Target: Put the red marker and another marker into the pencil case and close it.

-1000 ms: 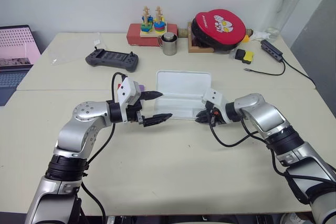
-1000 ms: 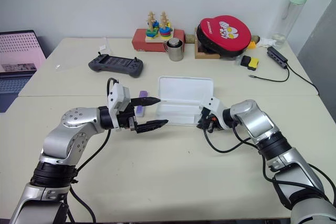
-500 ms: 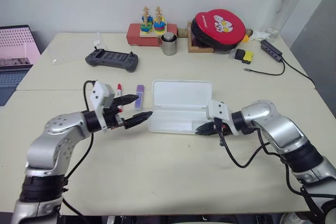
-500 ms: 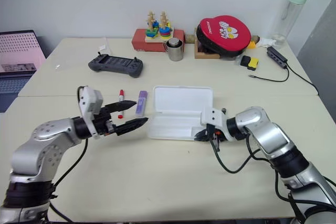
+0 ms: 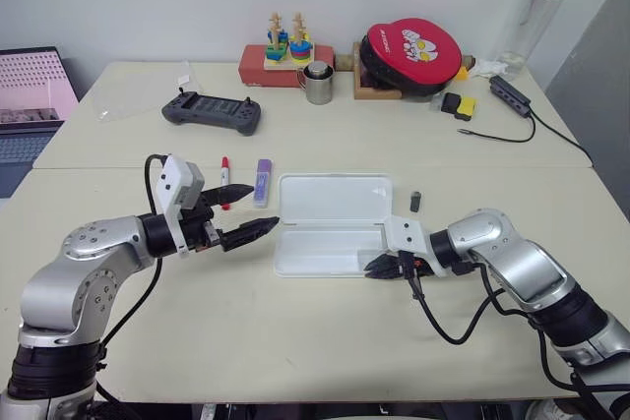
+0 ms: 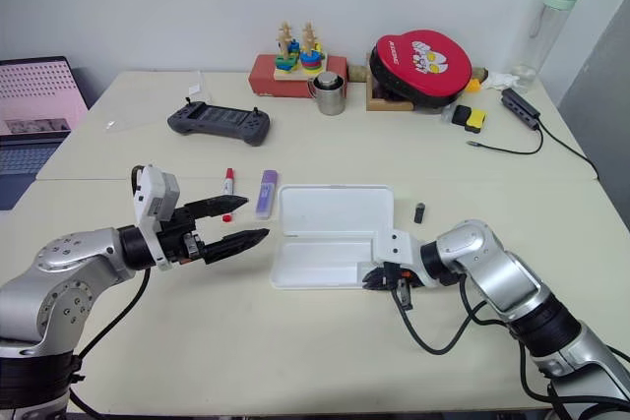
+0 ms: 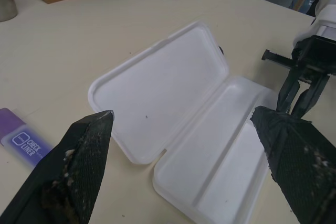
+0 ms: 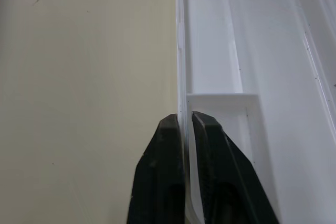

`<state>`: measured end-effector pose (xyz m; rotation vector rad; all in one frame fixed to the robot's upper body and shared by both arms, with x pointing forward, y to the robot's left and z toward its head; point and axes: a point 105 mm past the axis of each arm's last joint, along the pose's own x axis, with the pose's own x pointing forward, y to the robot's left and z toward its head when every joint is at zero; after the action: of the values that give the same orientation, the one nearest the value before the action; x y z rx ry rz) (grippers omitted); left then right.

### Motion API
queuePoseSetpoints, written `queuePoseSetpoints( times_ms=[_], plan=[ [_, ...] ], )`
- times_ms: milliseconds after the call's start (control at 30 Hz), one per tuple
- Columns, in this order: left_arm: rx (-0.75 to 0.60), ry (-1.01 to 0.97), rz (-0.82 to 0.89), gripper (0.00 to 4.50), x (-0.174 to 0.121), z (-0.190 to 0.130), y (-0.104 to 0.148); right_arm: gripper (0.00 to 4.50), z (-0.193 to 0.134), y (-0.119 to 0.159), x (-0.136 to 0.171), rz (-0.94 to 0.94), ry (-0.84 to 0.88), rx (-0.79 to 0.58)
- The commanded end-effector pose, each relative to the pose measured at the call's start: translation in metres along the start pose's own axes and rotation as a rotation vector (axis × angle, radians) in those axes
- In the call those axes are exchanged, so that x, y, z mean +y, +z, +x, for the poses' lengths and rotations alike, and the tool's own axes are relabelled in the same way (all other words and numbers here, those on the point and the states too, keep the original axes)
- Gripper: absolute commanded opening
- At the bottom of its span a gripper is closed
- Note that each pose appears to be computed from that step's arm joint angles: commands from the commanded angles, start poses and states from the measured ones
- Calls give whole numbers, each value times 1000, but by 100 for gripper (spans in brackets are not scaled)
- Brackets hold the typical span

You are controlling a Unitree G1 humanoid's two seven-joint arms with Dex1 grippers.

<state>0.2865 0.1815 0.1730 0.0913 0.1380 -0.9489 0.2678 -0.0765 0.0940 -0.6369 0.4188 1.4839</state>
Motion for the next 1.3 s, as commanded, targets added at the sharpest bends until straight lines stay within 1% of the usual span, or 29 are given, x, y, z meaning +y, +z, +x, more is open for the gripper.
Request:
queuePoseSetpoints(
  times_ms=[33, 133, 200, 267, 300, 333, 433, 500, 567, 600, 633, 700, 833, 967, 1167, 1200, 1300],
  plan=[
    [-131, 81, -34, 450, 15, -2, 28, 166, -13, 21, 2, -24, -7, -79],
    [-229, 235, -80, 450, 41, -10, 44, 233, -25, 35, -3, -7, -30, -149],
    [-294, 387, -104, 450, 64, -19, 52, 279, -38, 57, -13, 14, -74, -266],
    [-326, 519, -132, 450, 83, -26, 54, 324, -51, 76, -25, 34, -133, -366],
    [-323, 585, -156, 450, 92, -28, 50, 354, -59, 85, -37, 48, -188, -414],
    [-306, 648, -165, 450, 100, -30, 45, 371, -66, 93, -48, 54, -247, -448],
    [-244, 780, -203, 450, 117, -32, 27, 447, -79, 105, -73, 37, -395, -483],
    [-208, 828, -225, 450, 122, -31, 16, 447, -85, 110, -87, 39, -475, -501],
    [-136, 859, -256, 450, 127, -28, -1, 447, -85, 113, -92, 36, -500, -507],
    [-81, 875, -288, 450, 129, -26, -14, 447, -84, 116, -93, 30, -503, -511],
    [-34, 888, -314, 450, 130, -25, -25, 447, -83, 118, -93, 22, -502, -514],
    [17, 883, -340, 450, 129, -22, -37, 447, -83, 122, -92, 9, -497, -522],
    [97, 821, -356, 450, 122, -10, -55, 447, -83, 131, -83, -23, -455, -546],
    [131, 791, -338, 450, 121, -4, -62, 447, -83, 134, -78, -40, -432, -548],
    [206, 837, -372, 450, 129, -4, -80, 447, -84, 137, -73, -64, -414, -546],
    [207, 837, -371, 432, 129, -3, -81, 449, -84, 138, -72, -66, -411, -548],
    [203, 829, -365, 397, 129, 0, -79, 450, -84, 138, -69, -65, -399, -548]
  ],
)
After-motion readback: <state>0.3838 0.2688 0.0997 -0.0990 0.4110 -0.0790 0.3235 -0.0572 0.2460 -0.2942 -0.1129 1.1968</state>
